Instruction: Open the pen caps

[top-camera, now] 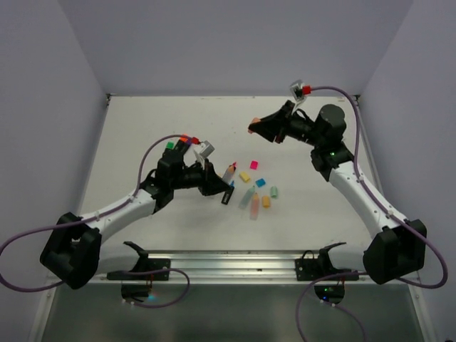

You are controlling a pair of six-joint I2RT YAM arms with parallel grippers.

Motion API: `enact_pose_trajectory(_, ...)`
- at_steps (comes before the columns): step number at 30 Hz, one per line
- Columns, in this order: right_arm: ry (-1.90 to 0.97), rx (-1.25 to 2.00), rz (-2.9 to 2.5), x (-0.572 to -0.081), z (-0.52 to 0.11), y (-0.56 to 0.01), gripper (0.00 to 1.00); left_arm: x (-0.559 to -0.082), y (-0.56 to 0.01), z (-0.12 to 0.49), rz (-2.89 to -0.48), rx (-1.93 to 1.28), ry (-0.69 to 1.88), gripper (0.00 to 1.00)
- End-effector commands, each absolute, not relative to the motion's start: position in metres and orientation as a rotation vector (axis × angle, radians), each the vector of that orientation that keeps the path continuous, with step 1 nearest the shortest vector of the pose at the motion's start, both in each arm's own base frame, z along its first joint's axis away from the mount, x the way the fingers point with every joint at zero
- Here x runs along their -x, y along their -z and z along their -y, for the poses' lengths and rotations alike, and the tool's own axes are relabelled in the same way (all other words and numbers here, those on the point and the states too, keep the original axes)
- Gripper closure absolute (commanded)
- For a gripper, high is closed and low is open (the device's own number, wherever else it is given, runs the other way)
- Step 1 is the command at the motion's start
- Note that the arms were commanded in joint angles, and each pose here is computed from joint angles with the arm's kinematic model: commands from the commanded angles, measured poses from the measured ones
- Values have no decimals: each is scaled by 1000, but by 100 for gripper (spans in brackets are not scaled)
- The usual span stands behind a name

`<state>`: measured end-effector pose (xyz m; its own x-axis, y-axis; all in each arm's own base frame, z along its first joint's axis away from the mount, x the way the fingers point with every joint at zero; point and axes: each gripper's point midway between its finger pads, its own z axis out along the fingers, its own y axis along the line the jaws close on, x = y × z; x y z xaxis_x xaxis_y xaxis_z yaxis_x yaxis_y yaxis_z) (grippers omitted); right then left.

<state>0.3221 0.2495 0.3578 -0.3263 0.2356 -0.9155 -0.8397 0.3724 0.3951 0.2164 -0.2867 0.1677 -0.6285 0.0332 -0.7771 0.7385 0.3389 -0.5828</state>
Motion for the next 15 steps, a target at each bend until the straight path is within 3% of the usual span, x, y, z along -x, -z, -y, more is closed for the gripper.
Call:
enact_pose_trajectory(1, -1050, 480, -1691, -337, -232, -321, 100, -256, -167, 280, -1988, -575, 1118, 100)
enact_pose_trajectory(9, -769, 285, -2133, -370, -199, -213, 100, -322, -125, 261, -2192, -418, 738, 100)
enact_pose_trajectory(15, -681, 227, -2307, -383, -192, -155, 100, -347, -93, 266, -2288, -440, 642, 100)
